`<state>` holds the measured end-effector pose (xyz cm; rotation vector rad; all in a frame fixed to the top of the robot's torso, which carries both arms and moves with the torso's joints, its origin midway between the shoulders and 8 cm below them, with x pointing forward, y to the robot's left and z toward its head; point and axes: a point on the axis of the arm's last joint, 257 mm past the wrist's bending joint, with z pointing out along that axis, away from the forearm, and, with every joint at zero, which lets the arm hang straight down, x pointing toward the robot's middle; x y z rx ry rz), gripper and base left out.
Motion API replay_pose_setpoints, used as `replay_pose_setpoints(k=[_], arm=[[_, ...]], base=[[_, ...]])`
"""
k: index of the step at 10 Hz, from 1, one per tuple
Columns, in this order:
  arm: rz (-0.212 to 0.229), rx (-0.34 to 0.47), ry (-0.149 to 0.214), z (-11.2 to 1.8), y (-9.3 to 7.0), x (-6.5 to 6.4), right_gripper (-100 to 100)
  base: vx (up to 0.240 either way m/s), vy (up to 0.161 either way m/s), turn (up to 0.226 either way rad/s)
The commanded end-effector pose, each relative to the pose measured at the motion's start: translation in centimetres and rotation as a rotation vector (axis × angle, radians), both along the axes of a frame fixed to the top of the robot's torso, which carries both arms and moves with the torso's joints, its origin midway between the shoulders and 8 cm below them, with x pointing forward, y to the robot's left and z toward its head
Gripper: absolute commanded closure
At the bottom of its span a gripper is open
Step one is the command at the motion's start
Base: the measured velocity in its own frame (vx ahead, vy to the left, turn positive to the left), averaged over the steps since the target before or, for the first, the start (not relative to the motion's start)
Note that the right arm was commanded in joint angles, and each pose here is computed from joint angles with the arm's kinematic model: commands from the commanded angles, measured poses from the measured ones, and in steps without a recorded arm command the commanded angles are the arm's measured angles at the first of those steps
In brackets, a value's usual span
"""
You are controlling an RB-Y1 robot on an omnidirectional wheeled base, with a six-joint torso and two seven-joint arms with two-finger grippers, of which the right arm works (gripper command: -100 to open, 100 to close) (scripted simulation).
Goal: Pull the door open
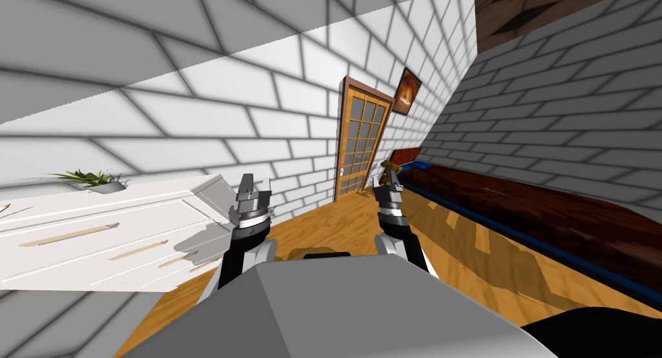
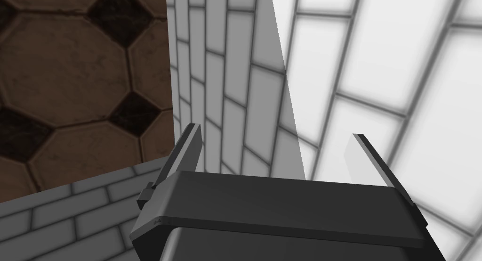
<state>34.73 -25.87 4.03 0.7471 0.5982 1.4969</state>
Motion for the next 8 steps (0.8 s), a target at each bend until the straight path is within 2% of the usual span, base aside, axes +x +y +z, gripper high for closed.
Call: replay_pose_setpoints(k=[1, 8], arm=[[-0.013, -0.027, 0.013, -0.8, 0.1, 0.5, -100], [-0.075, -0.156, 0.075, -4.9, 0.3, 2.9, -100]], base=[[0.047, -0.005, 0.021], [0.094, -0.021, 0.024]])
